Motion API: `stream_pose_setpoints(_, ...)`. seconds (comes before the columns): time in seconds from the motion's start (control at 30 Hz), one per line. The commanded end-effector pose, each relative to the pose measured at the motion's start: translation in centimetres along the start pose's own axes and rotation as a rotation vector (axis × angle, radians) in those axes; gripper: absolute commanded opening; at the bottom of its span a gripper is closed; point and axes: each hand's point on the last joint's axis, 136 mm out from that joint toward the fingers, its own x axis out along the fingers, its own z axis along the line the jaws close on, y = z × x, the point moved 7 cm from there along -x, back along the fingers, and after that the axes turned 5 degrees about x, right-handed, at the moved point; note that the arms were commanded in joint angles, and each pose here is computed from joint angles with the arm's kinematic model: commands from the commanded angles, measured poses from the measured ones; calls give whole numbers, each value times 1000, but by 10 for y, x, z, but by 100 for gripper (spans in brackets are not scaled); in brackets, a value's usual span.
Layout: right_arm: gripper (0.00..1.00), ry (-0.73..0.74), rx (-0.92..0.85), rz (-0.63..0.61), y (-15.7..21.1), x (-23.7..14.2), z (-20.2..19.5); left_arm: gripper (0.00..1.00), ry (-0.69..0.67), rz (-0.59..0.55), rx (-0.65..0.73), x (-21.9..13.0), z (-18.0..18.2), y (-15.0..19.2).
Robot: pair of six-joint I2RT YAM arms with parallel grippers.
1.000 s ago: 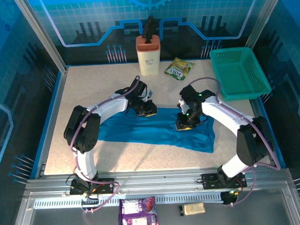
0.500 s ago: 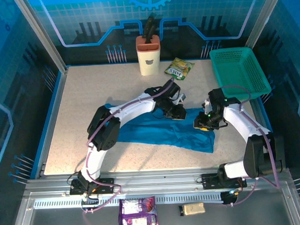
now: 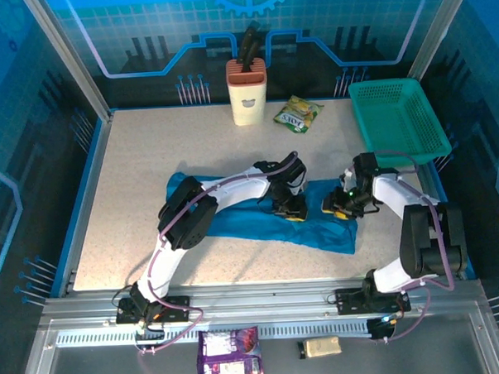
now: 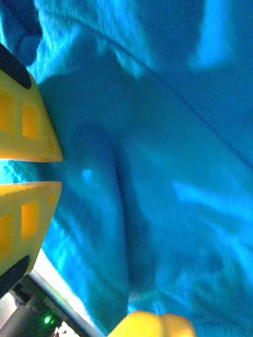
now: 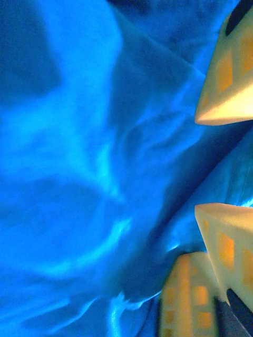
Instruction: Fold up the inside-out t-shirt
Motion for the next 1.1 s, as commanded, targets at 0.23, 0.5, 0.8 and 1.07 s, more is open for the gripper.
stream_pose_setpoints(0.23, 44, -56, 62, 55, 47, 1, -4, 18, 90, -99, -26, -36, -14, -17)
stream_pose_setpoints(0.5, 47, -157, 22, 19, 50, -8, 13, 19, 127, -88, -2, -38, -25, -24)
stream_pose_setpoints(0.8, 48, -136, 47, 84, 43, 10, 10, 19, 147, -79, 33, -34, -43, -32)
stream_pose_setpoints(1.07, 46, -186, 104, -57, 30, -23, 6, 19, 146, -27, -5, -12, -37, -21)
